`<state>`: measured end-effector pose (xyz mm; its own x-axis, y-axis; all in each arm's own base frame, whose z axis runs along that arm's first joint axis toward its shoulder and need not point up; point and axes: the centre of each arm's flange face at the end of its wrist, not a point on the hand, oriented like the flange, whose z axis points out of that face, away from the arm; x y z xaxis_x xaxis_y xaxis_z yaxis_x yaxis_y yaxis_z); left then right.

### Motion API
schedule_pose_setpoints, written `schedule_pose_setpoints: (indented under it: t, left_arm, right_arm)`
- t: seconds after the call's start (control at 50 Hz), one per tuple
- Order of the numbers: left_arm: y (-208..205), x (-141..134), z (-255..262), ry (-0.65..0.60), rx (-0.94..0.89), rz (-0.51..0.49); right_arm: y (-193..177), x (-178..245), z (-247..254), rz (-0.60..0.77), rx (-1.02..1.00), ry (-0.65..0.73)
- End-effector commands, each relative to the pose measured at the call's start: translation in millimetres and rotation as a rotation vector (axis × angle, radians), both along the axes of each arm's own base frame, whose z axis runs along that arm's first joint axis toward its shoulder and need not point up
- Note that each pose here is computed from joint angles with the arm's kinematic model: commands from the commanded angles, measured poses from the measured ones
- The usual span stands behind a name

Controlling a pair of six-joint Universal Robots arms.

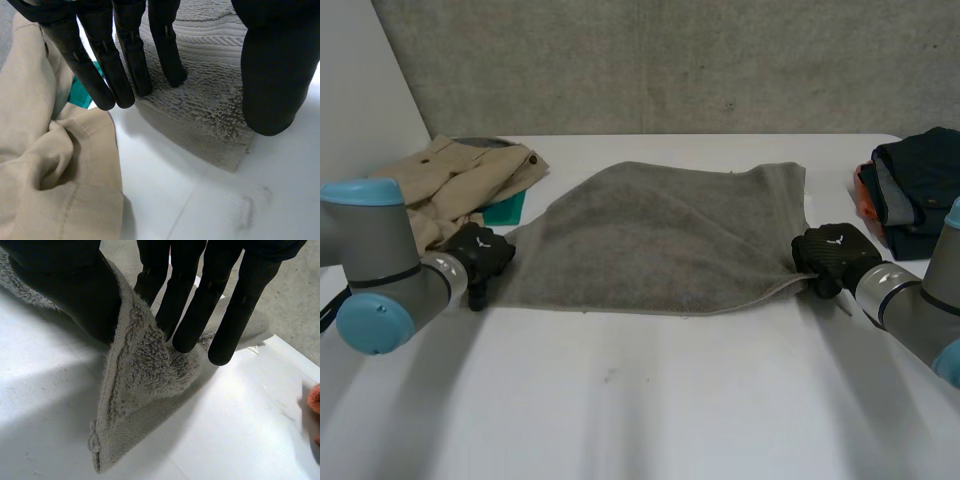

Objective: Fold the laundry.

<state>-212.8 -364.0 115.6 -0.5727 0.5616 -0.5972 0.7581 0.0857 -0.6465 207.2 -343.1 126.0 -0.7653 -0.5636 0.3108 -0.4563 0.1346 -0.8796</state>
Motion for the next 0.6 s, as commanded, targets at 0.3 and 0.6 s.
schedule_pose_setpoints:
  t: [0.3, 0.6]
  left_arm:
    - [-15, -7, 9, 0.013, -0.044, -0.022]
    - [39, 23, 38, -0.040, 0.243, 0.026]
  right_arm:
    - [2, 2, 0, 0.007, 0.000, 0.006]
    - [24, -17, 42, 0.028, 0.146, 0.004]
